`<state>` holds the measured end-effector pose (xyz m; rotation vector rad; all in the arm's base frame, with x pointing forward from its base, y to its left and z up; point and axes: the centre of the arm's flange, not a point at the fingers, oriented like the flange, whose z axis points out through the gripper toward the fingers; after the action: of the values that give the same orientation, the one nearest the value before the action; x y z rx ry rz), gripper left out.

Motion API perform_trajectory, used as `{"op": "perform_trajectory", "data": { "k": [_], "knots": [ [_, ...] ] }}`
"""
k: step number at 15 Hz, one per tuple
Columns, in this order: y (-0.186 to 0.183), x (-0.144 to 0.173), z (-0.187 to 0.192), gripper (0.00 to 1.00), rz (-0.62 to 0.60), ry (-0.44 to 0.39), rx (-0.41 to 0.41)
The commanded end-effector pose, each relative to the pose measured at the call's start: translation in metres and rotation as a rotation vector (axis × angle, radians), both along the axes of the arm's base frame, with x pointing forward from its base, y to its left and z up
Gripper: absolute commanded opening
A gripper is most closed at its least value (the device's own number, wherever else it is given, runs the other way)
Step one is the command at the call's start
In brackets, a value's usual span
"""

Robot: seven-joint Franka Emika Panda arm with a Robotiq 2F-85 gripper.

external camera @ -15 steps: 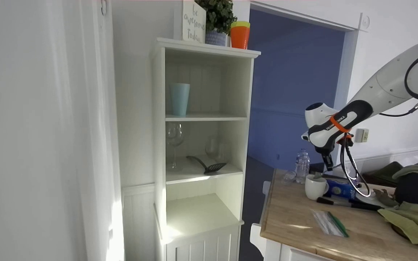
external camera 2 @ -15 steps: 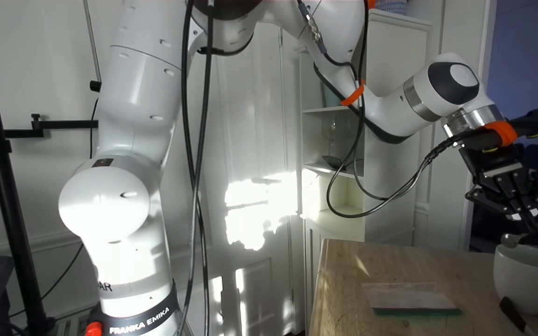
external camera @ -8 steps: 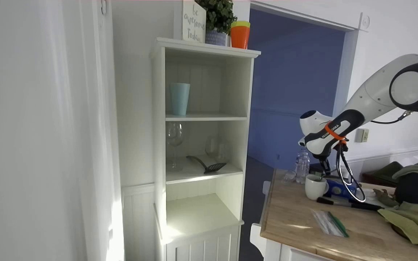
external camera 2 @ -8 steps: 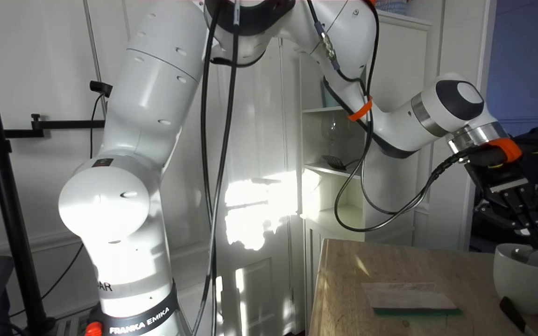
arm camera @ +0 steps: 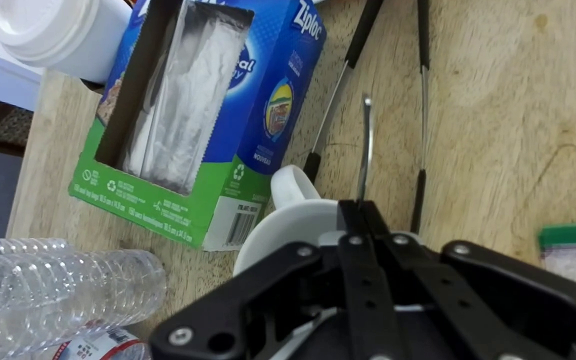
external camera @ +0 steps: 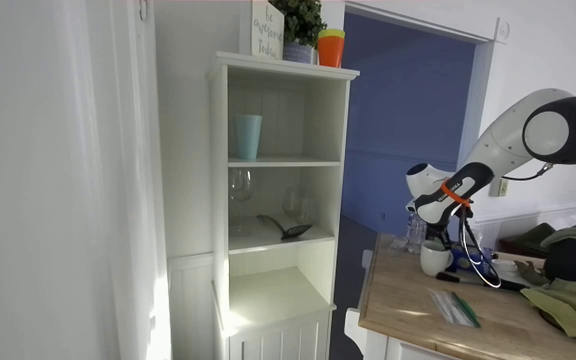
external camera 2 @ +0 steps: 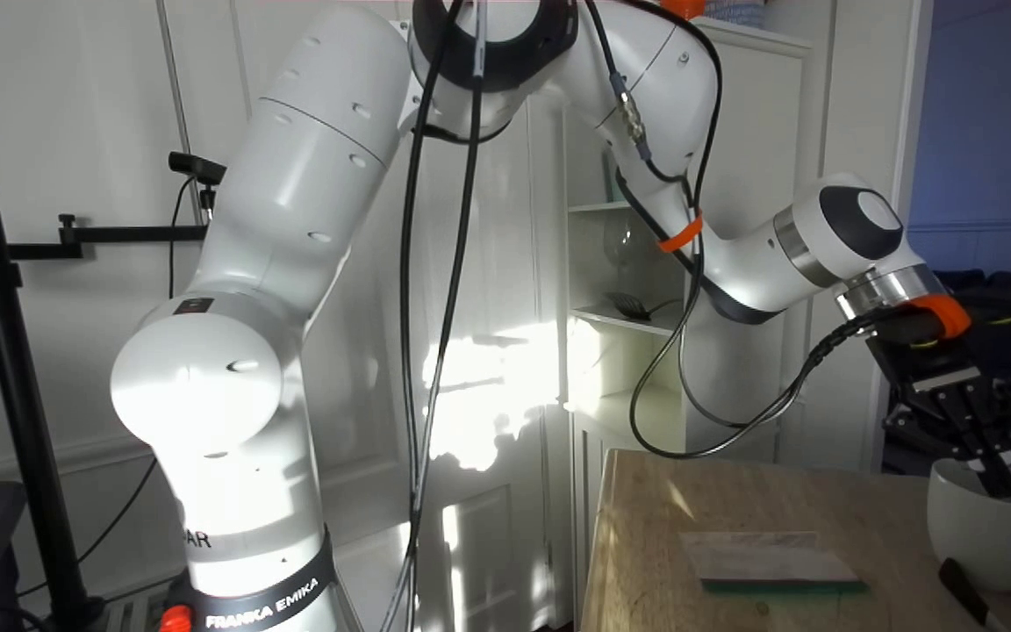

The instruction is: Put the spoon in the white cup

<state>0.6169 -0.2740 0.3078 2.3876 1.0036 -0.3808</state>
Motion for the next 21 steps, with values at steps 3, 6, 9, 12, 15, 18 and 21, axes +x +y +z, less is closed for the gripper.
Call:
{"op": "perform_trajectory", "data": {
  "k": [3,6,9,12,15,18,21],
  "knots": [
    [0.003,0.009,-0.009,0.01,0.034,0.014,-0.04],
    [0.006,0.009,-0.009,0.01,0.043,0.016,-0.04],
    [0.008,0.008,-0.005,0.35,0.05,0.015,-0.037],
    [0.009,0.009,0.007,0.55,0.054,-0.005,-0.03],
    [0.009,0.007,0.017,0.76,0.057,-0.018,-0.024],
    [0.008,0.004,0.028,0.95,0.044,-0.035,-0.008],
    [0.008,-0.006,0.054,1.0,-0.033,-0.046,0.108]
  ]
}}
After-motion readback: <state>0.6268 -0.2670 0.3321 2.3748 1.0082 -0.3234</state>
